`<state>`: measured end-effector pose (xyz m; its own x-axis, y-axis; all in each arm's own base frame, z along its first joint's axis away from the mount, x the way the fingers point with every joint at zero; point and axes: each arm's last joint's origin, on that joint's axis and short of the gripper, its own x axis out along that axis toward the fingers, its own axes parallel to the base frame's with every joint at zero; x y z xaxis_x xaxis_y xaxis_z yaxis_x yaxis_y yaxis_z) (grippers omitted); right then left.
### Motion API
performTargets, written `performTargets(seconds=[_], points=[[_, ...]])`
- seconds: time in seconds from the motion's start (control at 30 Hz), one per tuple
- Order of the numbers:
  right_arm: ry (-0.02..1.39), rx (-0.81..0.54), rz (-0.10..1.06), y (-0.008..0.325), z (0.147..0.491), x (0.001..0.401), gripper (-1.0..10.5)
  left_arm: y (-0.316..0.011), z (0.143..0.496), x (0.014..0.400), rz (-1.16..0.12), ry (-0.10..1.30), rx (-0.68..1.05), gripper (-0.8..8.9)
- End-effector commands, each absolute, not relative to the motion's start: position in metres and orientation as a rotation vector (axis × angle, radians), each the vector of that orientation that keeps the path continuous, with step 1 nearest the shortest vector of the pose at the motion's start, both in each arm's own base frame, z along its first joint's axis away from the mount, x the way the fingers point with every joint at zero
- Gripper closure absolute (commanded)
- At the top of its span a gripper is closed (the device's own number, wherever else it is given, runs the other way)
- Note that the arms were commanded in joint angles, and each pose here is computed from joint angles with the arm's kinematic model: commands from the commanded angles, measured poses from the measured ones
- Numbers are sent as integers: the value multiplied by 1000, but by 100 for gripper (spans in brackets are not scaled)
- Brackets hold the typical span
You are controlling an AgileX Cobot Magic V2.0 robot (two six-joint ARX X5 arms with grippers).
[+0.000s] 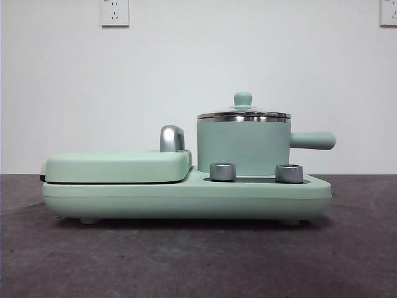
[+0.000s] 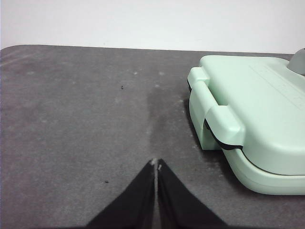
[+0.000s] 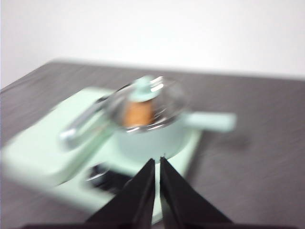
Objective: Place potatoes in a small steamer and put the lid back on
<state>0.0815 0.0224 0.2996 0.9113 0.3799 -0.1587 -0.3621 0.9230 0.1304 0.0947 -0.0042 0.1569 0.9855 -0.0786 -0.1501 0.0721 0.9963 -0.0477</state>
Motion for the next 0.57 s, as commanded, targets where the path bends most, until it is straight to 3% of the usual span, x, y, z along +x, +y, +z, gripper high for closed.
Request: performTargets(seconds=[0.03,0.2,0.57], points=[[91,46,272,16,264,87,933,-4,150,96,-73,178,-32,808],[103,24,88,6,209,87,933,-4,150,96,-73,178,-32,808],[176,27,32,2,156,94,933,-4,150,96,-73,178,-32,808]])
